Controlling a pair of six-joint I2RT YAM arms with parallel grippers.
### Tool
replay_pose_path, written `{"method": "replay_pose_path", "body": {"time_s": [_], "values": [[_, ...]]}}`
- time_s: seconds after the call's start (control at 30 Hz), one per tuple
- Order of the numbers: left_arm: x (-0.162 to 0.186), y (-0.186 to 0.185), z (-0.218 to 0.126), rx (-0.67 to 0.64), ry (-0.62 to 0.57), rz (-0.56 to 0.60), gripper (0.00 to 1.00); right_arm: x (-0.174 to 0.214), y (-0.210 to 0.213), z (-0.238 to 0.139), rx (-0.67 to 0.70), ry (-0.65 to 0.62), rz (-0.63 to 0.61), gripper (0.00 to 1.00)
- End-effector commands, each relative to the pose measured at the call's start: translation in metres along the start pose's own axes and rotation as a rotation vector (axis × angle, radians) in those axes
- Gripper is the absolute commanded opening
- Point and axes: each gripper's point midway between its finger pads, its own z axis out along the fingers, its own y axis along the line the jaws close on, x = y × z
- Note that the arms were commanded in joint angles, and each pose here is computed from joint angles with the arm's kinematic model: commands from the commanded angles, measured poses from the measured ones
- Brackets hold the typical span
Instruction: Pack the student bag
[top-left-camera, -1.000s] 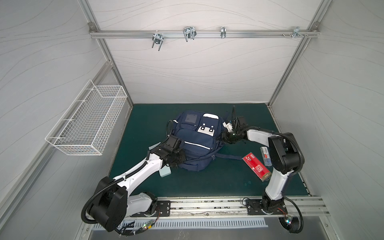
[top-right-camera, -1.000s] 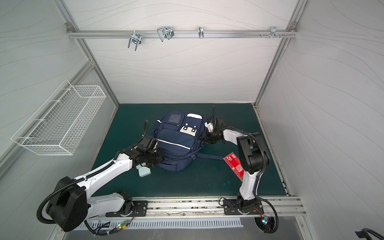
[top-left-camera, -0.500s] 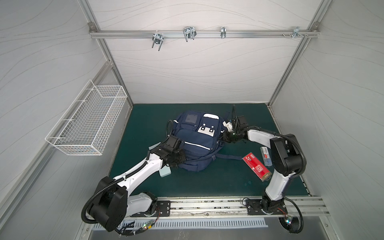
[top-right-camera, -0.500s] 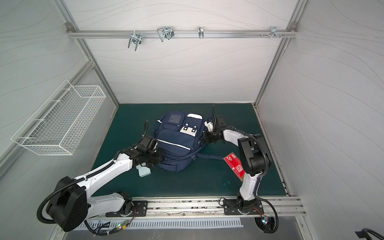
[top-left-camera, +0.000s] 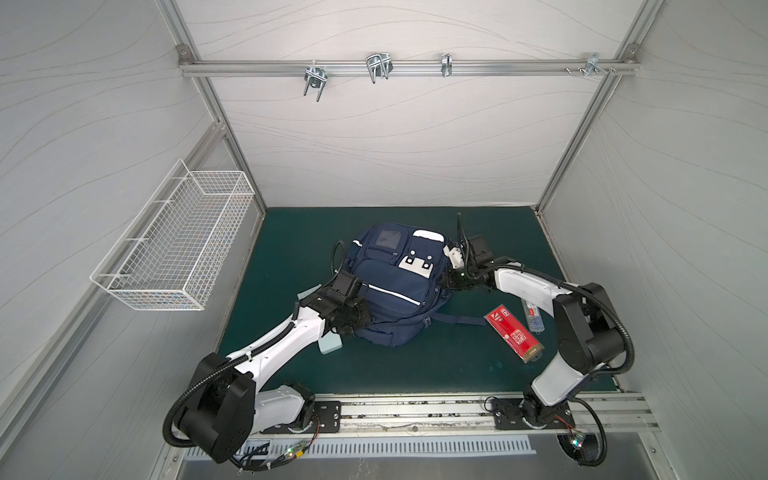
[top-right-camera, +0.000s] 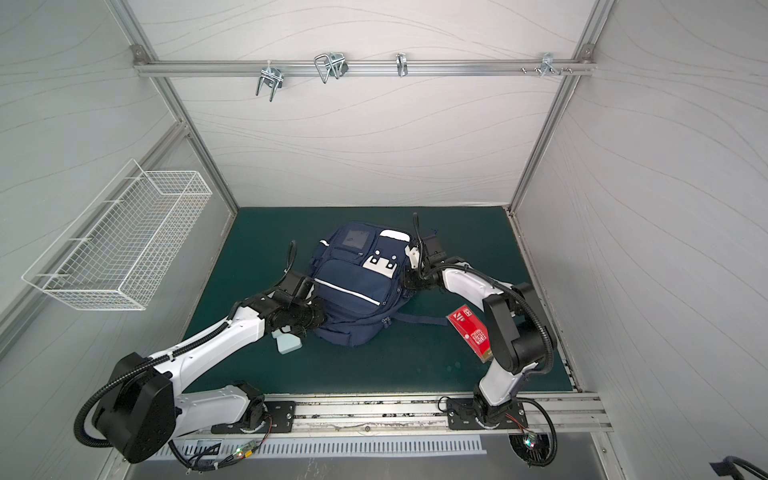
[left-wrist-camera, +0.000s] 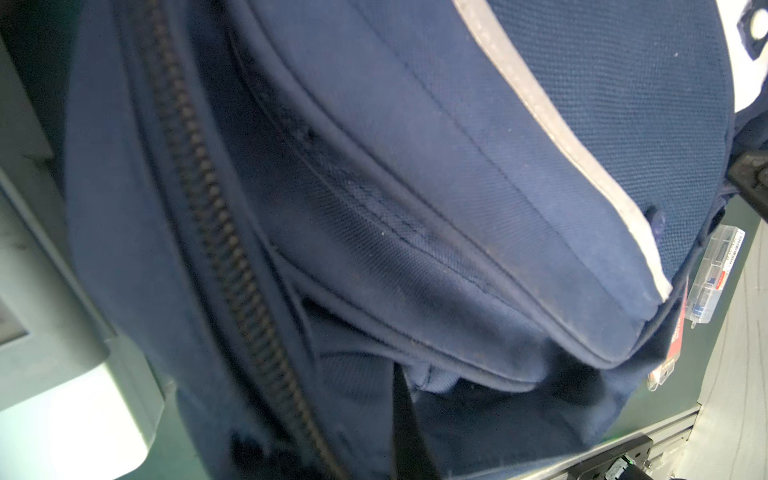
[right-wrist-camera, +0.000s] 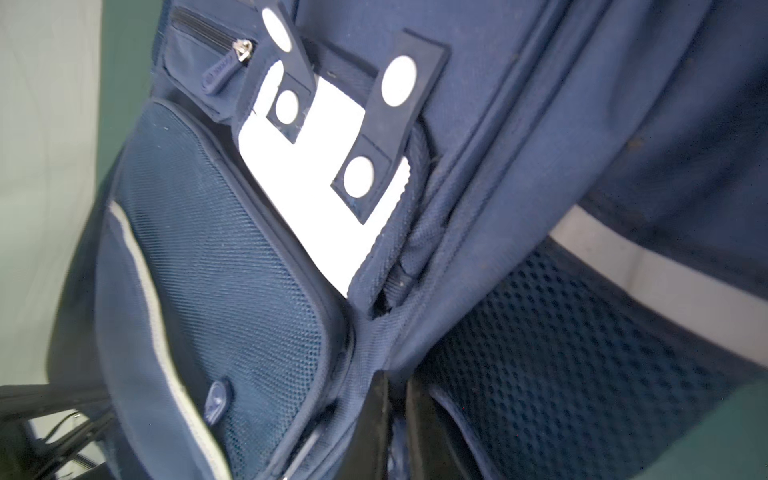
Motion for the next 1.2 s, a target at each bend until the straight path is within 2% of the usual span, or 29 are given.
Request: {"method": "replay_pose_path", "body": {"time_s": [0.0, 0.07, 0.13, 0.23, 0.3, 0.37, 0.4, 0.47, 0.57, 0.77, 0.9, 1.0, 1.17], "values": [[-0.016, -0.007, -0.004, 0.016, -0.063, 0.015, 0.0, 0.013, -0.007, -0.007, 0.058, 0.012, -0.043, 0.1], [-0.016, -0.007, -0.004, 0.015, -0.063, 0.015, 0.0, 0.016, -0.008, -0.007, 0.073, 0.022, -0.044, 0.13], [-0.016, -0.008, -0.004, 0.019, -0.062, 0.015, 0.0, 0.019, -0.008, -0.007, 0.091, 0.03, -0.059, 0.23], [-0.017, -0.008, -0.004, 0.017, -0.063, 0.017, 0.0, 0.023, -0.01, -0.008, 0.106, 0.036, -0.066, 0.25], [-0.017, -0.008, -0.004, 0.018, -0.061, 0.014, 0.0, 0.024, -0.012, -0.009, 0.119, 0.039, -0.066, 0.23], [-0.016, -0.008, -0.003, 0.018, -0.059, 0.015, 0.0, 0.024, -0.012, -0.009, 0.119, 0.039, -0.069, 0.13], [-0.017, -0.008, -0.003, 0.016, -0.06, 0.016, 0.0, 0.024, -0.012, -0.01, 0.124, 0.037, -0.073, 0.11], [-0.017, -0.007, -0.004, 0.013, -0.062, 0.015, 0.0, 0.024, -0.014, -0.012, 0.137, 0.041, -0.075, 0.11], [-0.017, -0.007, -0.004, 0.014, -0.062, 0.017, 0.0, 0.025, -0.013, -0.015, 0.15, 0.037, -0.086, 0.18], [-0.017, -0.007, -0.003, 0.013, -0.061, 0.015, 0.0, 0.034, -0.01, -0.018, 0.201, 0.046, -0.138, 0.01], [-0.017, -0.008, -0.002, 0.022, -0.061, 0.012, 0.0, 0.045, 0.007, -0.025, 0.217, 0.039, -0.202, 0.0], [-0.018, -0.011, -0.002, 0.036, -0.064, 0.003, 0.0, 0.056, 0.026, -0.031, 0.185, 0.026, -0.197, 0.0], [-0.016, -0.016, 0.004, 0.099, -0.068, -0.048, 0.0, 0.085, 0.069, -0.029, 0.04, 0.011, -0.116, 0.0]]}}
